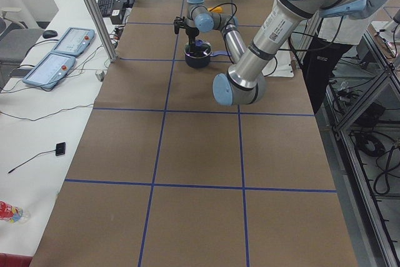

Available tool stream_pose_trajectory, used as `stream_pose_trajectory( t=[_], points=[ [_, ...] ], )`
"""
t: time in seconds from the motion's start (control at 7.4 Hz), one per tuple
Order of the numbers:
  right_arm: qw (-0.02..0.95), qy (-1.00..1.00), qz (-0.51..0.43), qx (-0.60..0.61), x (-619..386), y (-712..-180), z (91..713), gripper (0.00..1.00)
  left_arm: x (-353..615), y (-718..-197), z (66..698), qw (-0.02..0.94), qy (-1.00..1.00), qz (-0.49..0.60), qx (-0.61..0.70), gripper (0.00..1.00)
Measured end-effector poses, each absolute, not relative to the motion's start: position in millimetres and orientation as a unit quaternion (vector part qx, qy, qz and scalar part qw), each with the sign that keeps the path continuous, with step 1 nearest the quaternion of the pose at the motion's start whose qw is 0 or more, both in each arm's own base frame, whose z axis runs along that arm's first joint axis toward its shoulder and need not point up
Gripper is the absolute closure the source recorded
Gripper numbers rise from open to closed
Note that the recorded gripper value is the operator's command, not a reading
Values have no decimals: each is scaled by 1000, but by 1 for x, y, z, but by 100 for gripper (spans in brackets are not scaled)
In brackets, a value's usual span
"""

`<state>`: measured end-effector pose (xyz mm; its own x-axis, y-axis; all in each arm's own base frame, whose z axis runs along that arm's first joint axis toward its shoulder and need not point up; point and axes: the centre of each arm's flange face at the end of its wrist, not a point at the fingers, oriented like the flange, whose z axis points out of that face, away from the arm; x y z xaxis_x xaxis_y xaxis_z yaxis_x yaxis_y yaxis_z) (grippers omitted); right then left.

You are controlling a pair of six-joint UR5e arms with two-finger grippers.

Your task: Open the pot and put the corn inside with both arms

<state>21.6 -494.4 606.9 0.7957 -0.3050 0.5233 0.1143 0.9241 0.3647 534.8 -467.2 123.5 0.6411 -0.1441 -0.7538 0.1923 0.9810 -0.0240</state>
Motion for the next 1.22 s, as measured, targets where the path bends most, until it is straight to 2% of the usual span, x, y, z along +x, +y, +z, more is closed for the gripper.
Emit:
stream_pose_trajectory(
  t=[0.41,1.08,1.22],
  points=[
    [935,-298,-112,158,22,-494,609,0,577,-452,75,899,421,-115,4,2],
    [935,-298,-111,158,22,-494,609,0,583,-447,94,904,409,-126,-8,3],
    [935,-298,-111,157,22,-495,609,0,584,-448,98,905,406,-126,-9,11]
  ],
)
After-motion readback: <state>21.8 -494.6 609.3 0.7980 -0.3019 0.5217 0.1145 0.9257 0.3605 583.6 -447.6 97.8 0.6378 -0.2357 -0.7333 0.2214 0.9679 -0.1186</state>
